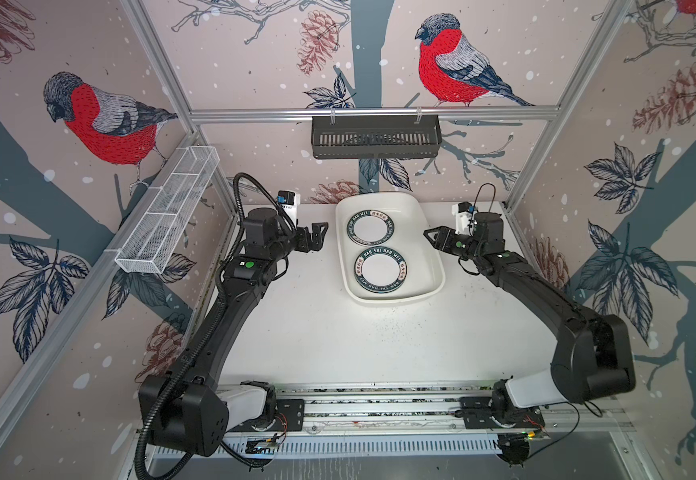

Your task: Place the plates into the plastic bin on the countertop

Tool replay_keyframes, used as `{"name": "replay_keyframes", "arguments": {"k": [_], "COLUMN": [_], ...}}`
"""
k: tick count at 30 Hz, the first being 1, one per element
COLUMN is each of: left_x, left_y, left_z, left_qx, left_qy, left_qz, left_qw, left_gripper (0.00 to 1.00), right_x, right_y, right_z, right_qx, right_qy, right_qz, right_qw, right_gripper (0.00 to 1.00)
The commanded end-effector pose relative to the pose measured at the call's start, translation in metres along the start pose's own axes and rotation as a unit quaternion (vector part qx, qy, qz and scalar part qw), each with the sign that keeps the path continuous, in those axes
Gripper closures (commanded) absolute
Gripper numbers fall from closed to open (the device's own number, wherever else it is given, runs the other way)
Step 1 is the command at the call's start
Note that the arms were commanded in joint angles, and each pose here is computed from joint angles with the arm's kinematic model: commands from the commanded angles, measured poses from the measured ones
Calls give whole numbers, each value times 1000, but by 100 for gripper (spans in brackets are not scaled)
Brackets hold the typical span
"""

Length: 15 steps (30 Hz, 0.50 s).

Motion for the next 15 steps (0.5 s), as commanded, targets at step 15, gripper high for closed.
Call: {"name": "replay_keyframes", "arguments": {"k": [15], "left_x": [2], "left_y": [4], "left_z": [104], "left_qx": [-216], "left_qy": [5], "left_qz": [-168], "left_qw": [962], "left_gripper": [2], "right_x": [-6], "right_y": [65], "right_z": [-72], "right_qx": [172], "right_qy": [52], "right_qz": [-160], "right_qw": [971], "right_gripper": [0]}}
Point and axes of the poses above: each gripper's point midway between its finger pads, its own y axis back along the fingers, its own z axis along the line the jaws close on, x = y × z, the point moved 3 cm from there along y, back along the fingers, and after that the axes turned 15 degrees about y, right-handed, at the moved point
